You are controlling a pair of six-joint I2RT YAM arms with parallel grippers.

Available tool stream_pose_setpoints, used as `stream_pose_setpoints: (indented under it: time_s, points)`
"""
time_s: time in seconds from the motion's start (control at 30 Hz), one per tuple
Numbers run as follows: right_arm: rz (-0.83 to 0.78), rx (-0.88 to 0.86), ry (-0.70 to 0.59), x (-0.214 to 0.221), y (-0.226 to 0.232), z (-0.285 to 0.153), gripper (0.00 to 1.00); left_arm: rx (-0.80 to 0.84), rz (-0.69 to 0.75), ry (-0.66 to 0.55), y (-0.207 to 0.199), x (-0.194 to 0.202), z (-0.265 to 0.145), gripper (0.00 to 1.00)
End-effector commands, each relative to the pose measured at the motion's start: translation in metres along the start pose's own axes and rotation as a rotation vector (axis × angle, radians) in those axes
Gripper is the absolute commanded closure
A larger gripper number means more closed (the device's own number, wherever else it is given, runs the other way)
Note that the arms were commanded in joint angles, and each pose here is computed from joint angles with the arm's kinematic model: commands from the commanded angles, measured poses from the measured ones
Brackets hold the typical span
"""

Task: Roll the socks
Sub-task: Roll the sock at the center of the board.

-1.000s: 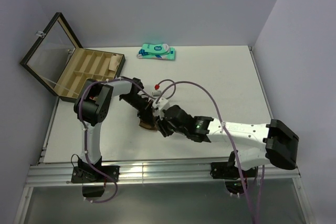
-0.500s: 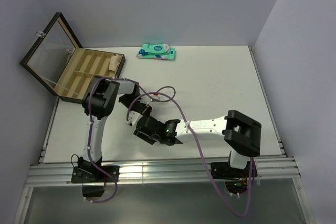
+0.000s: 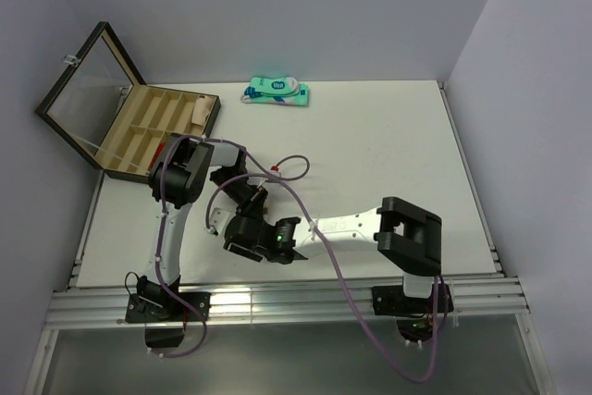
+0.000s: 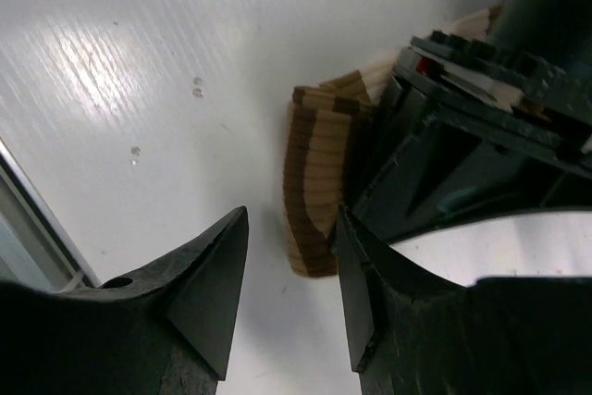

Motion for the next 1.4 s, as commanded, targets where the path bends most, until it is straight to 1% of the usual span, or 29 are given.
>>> stream_pose_setpoints:
  time_s: [0.0,0.13,0.4,0.47,0.6,0.83,1.13,1.2,1.27,1.3,1.33,1.37]
  points:
    - [-0.059,0.034,0.001,-0.009,0.004,0.007,0.50,-0.024,0.055,0.054,0.016,0.009,-0.001,1.00]
    - [-0.082,0.047,0.009,-0.011,0.006,0.014,0.49,-0.026,0.052,0.063,0.016,0.010,-0.001,0.99]
    - [-0.145,0.254,0.043,0.002,-0.020,0.026,0.48,-0.025,0.044,0.073,0.016,0.014,-0.001,1.00]
    - [-0.166,0.272,0.079,0.010,-0.022,0.031,0.47,-0.026,0.039,0.079,0.016,0.015,-0.001,1.00]
    - [-0.185,0.297,0.105,0.016,-0.024,0.035,0.47,-0.025,0.035,0.081,0.016,0.016,-0.001,1.00]
    - [-0.254,0.486,0.095,0.020,-0.046,0.034,0.47,-0.018,0.019,0.087,0.016,0.021,0.001,0.99]
    - [-0.308,0.548,0.143,0.036,-0.052,0.045,0.48,-0.009,0.004,0.085,0.015,0.024,0.003,1.00]
    - [-0.307,0.558,0.134,0.036,-0.052,0.047,0.49,-0.007,0.006,0.085,0.015,0.026,0.003,1.00]
    - [-0.324,0.567,0.129,0.038,-0.054,0.049,0.55,-0.006,0.006,0.082,0.014,0.025,0.004,1.00]
    - [-0.329,0.573,0.133,0.040,-0.055,0.050,0.59,-0.006,0.007,0.082,0.014,0.025,0.004,1.00]
    - [-0.329,0.570,0.129,0.040,-0.055,0.051,0.68,-0.006,0.010,0.081,0.013,0.025,0.003,1.00]
    - [-0.327,0.560,0.131,0.040,-0.054,0.051,0.73,-0.008,0.016,0.080,0.013,0.024,0.003,1.00]
Point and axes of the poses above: each gripper's point midway between its finger pads, its own z axis out along the fingers, its own y axis along the line the jaws close on, x = y × z, the point moved 3 cm from there along -z, back along the fingers, and after that the axes turned 15 degrees about z, right-handed, at the moved point
